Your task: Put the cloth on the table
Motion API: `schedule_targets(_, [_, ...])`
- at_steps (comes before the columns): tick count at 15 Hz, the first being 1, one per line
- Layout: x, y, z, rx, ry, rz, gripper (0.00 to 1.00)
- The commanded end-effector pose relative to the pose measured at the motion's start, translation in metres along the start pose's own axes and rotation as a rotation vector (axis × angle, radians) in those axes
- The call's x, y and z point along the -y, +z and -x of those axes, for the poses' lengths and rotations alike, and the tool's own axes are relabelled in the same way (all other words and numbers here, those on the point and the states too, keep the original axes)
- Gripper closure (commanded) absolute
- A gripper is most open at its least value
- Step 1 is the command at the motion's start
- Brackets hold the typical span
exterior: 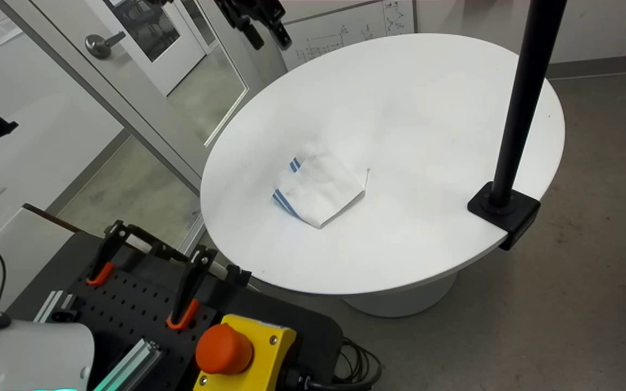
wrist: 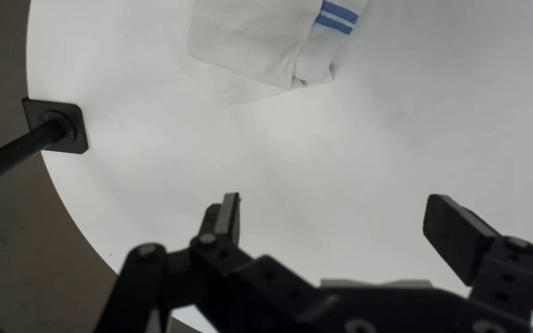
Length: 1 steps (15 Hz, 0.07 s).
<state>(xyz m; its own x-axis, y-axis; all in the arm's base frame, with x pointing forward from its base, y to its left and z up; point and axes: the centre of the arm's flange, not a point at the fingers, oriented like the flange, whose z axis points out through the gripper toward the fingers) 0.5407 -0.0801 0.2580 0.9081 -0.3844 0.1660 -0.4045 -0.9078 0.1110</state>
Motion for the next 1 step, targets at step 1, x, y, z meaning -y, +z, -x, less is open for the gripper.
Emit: schedule_targets(1, [0.0002,-0.0054,-0.0009,-0.008,0.001,-0.006,0.00])
